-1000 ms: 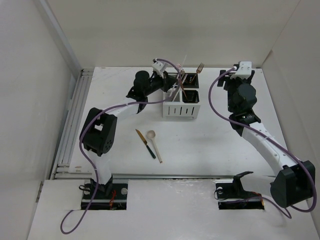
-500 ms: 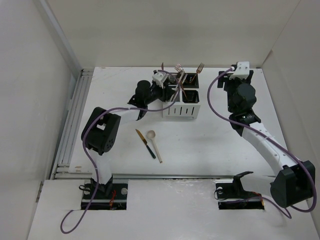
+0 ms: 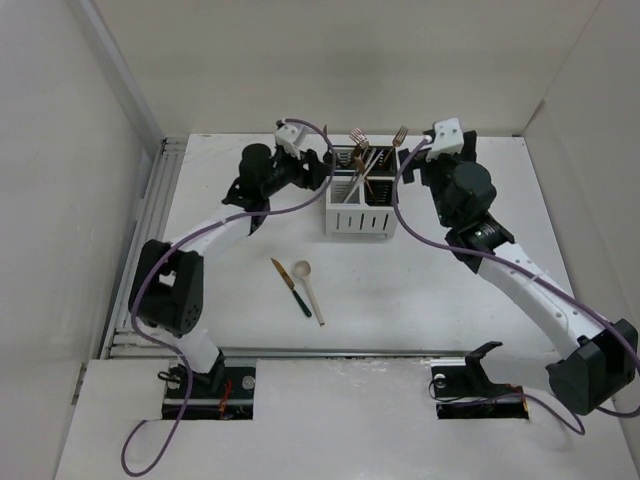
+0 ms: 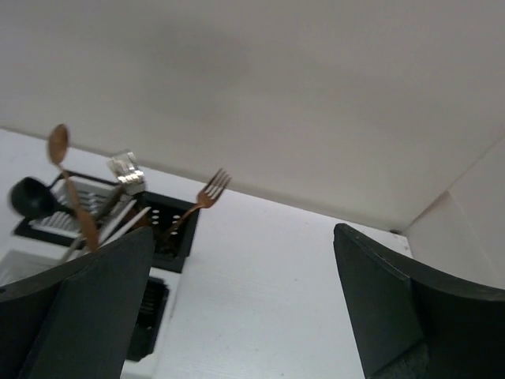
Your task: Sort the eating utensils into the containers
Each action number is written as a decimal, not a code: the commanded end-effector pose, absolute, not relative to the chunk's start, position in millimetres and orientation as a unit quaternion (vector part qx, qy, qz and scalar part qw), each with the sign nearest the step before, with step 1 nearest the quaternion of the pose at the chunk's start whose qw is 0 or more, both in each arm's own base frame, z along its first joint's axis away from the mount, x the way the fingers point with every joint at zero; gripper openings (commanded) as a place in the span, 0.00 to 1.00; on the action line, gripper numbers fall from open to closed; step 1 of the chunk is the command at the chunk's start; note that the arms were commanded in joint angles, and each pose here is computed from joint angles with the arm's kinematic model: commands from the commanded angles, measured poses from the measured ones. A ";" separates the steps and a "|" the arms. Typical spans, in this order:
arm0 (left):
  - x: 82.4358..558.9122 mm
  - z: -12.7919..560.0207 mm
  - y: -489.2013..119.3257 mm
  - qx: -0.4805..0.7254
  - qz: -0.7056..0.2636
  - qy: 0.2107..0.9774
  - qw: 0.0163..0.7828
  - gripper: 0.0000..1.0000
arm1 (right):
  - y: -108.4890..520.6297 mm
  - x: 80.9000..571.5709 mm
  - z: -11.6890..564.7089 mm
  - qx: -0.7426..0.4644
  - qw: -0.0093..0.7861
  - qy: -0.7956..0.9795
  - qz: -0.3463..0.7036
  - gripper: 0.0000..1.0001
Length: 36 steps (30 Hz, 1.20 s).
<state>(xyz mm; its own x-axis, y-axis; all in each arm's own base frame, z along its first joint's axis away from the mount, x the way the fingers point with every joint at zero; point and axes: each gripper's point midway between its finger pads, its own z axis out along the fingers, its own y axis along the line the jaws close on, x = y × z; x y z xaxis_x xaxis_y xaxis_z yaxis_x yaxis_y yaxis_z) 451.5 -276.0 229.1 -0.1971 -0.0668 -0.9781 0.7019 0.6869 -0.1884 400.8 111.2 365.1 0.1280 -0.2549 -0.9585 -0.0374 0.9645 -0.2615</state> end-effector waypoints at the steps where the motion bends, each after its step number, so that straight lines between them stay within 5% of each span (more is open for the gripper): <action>1: 447.8 311.7 -231.8 0.226 -0.275 0.662 0.660 0.60 | 150.0 388.7 373.2 -0.164 0.730 0.662 -0.042 1.00; 8: 430.0 320.2 -100.2 0.079 -0.139 0.720 0.675 0.65 | 297.5 317.2 274.9 -0.404 0.576 0.694 0.154 1.00; 14: 374.7 287.1 -53.3 0.015 -0.110 0.734 0.670 0.68 | 370.3 275.6 166.9 -0.401 0.390 0.807 0.188 1.00; 19: 347.0 267.0 -46.7 -0.022 -0.121 0.737 0.664 0.68 | 407.4 249.8 109.8 -0.398 0.309 0.844 0.182 0.94; 24: 331.8 258.8 -44.9 -0.034 -0.125 0.737 0.663 0.68 | 392.2 257.0 85.8 -0.311 0.301 0.890 0.142 0.77; 36: 323.9 254.7 -46.1 -0.049 -0.140 0.732 0.665 0.68 | 394.0 244.6 37.0 -0.323 0.256 0.900 0.146 0.58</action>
